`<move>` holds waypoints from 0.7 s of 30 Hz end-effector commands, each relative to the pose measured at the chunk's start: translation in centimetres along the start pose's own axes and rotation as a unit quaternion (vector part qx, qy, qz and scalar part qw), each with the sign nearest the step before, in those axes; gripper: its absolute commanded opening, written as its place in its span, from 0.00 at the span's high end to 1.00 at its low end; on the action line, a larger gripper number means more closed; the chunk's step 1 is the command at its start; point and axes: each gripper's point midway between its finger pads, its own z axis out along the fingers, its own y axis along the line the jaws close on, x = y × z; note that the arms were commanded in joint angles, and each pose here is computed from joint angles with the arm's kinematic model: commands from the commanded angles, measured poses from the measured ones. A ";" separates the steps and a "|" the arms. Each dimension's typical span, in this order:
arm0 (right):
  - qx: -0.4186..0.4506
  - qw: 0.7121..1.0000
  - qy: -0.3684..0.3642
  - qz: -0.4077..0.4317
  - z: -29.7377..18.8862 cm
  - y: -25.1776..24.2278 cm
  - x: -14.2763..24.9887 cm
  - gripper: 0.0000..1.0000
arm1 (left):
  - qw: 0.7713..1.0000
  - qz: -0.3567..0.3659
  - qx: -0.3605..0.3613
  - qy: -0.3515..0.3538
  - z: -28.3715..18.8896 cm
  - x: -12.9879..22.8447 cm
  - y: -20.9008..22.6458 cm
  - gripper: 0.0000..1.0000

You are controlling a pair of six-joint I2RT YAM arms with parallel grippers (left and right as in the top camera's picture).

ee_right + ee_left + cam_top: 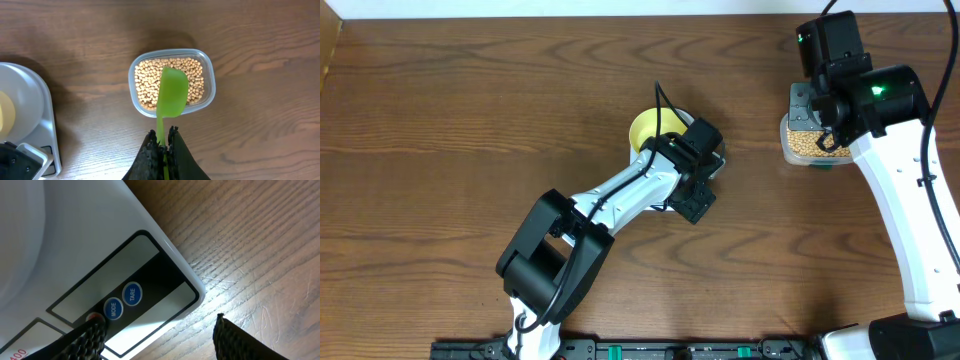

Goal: Scoop item into bowl and weigh 50g on scale

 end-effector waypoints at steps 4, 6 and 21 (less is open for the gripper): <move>0.007 1.000 -0.013 0.012 -0.7 -0.6 -0.5 0.99 | 1.000 -0.008 -0.014 0.021 1.5 1.0 0.8 0.28; 0.007 1.000 -0.013 0.012 -0.7 -0.6 -0.5 0.99 | 1.000 -0.008 -0.014 0.022 1.4 1.1 0.8 0.28; 0.006 1.000 -0.016 0.013 -0.7 -0.5 -0.6 0.99 | 0.994 -0.032 -0.061 -0.087 -9.3 -1.3 1.1 0.28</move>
